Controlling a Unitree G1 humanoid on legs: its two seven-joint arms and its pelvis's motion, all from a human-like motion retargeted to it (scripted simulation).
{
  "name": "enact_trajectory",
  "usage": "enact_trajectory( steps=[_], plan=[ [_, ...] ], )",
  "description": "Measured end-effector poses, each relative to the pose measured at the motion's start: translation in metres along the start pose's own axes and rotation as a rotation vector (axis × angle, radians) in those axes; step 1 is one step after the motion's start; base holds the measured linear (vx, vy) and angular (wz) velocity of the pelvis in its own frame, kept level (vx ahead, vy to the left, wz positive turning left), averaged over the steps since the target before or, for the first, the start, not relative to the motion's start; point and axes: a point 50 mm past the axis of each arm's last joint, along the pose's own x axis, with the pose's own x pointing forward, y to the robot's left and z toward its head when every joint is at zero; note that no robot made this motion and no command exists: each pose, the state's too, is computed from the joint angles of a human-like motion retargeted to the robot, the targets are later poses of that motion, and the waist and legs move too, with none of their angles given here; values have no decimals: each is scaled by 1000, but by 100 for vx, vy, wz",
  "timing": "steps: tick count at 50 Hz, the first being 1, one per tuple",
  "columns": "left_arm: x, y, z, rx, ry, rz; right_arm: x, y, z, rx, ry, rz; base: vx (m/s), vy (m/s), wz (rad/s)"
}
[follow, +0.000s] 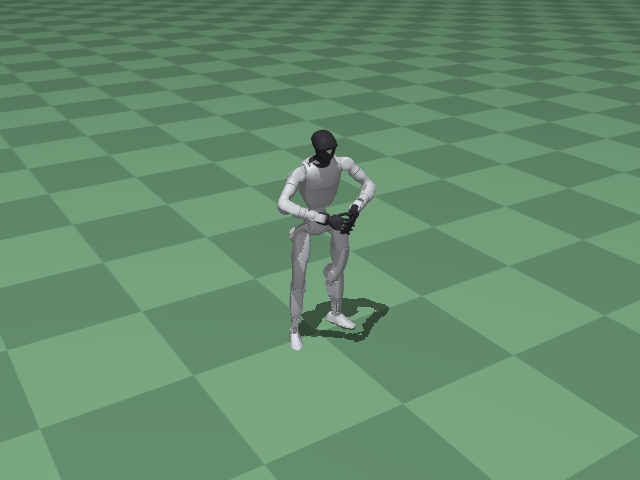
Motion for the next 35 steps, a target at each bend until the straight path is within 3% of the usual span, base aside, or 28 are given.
enact_trajectory(
  steps=[4, 7, 12, 15, 19, 24, 29, 35],
  plan=[
    [38, 25, -2, 371, -56, 191, 42, -23, -5, -60, 26, -123, -10, -8, -25],
    [66, 59, 4, 593, -86, 482, 71, -52, -7, -163, 63, -283, -13, -5, -15],
    [88, 83, 42, 657, -165, 779, 92, -89, 14, -380, 37, -479, -6, -2, -4],
    [85, 71, 65, 661, -321, 734, 84, -96, 36, -551, -89, -551, 10, -3, -13],
    [53, 44, 79, 665, -503, 497, 51, -84, 60, -718, -306, -544, 19, -5, -22],
    [1, 17, 64, 547, -554, 309, 6, -49, 69, -682, -479, -475, 15, -3, -17],
    [-17, 3, 22, 392, -435, 298, -7, -20, 45, -605, -446, -450, 1, 0, -2],
    [18, 20, -26, 488, -225, 427, 27, -12, -9, -695, -216, -393, -7, -2, 12]
  ],
)
